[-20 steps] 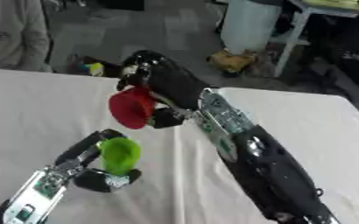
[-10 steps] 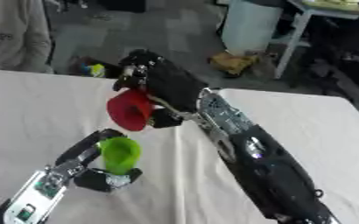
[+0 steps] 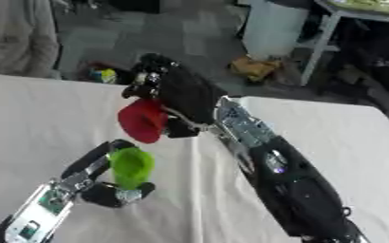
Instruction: Pour the contents of one cup into another cup.
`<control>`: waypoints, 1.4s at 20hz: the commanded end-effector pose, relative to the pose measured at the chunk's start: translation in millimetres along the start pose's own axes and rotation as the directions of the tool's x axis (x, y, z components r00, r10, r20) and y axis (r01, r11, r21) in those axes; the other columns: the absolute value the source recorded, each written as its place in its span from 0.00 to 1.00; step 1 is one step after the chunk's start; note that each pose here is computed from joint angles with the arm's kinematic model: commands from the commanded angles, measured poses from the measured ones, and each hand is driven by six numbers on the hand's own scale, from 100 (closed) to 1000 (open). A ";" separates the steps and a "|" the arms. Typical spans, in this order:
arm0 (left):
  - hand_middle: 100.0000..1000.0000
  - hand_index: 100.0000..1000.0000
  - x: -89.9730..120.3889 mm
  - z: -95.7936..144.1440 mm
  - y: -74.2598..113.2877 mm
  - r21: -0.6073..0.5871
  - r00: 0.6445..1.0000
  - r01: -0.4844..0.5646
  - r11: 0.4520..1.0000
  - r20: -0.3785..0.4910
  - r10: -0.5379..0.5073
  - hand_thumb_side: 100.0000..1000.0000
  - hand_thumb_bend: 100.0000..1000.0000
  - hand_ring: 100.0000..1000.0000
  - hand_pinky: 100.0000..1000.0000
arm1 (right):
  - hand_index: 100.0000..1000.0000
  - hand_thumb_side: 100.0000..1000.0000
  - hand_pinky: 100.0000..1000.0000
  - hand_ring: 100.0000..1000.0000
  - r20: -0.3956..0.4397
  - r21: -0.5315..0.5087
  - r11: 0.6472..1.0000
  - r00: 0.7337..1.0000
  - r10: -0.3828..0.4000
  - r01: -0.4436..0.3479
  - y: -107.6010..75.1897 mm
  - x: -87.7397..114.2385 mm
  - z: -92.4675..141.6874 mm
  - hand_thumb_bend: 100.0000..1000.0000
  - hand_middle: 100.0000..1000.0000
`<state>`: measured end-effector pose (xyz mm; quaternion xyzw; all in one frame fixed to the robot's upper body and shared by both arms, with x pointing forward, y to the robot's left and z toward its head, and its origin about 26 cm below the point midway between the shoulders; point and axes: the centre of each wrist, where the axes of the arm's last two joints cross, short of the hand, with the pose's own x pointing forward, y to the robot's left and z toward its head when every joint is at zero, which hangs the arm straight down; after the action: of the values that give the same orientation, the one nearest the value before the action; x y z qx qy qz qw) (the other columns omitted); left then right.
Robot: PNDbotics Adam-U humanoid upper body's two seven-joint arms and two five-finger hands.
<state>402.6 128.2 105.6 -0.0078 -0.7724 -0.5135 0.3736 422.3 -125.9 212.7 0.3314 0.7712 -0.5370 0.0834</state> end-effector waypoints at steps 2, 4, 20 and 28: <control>0.34 0.49 10.0 -8.3 7.3 0.005 0.999 0.009 1.000 0.043 -0.009 0.33 0.12 0.26 0.41 | 0.72 0.00 0.83 0.73 0.013 -0.006 0.997 0.997 0.071 -0.071 -7.9 -10.9 0.1 0.00 0.24; 0.34 0.49 9.9 -8.3 7.0 0.005 0.999 0.007 1.000 0.043 -0.007 0.33 0.12 0.26 0.41 | 0.72 0.00 0.83 0.73 0.015 -0.006 0.997 0.996 0.083 -0.083 -6.2 -11.5 0.9 0.00 0.24; 0.34 0.49 7.6 -8.1 2.6 0.005 0.999 0.000 1.000 0.034 0.000 0.33 0.11 0.26 0.41 | 0.76 0.00 0.84 0.72 0.066 -0.032 0.979 0.977 0.204 -0.202 -5.2 -12.1 2.1 0.04 0.39; 0.34 0.49 8.0 -8.0 3.1 0.011 0.999 0.002 1.000 0.032 -0.002 0.33 0.12 0.26 0.41 | 0.77 0.00 0.85 0.72 0.077 -0.076 0.966 0.964 0.253 -0.248 -8.1 -10.9 0.1 0.07 0.44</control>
<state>402.1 126.8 104.4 -0.0117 -0.7713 -0.5147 0.3742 426.6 -128.4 206.2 0.3849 0.7427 -0.5208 0.1703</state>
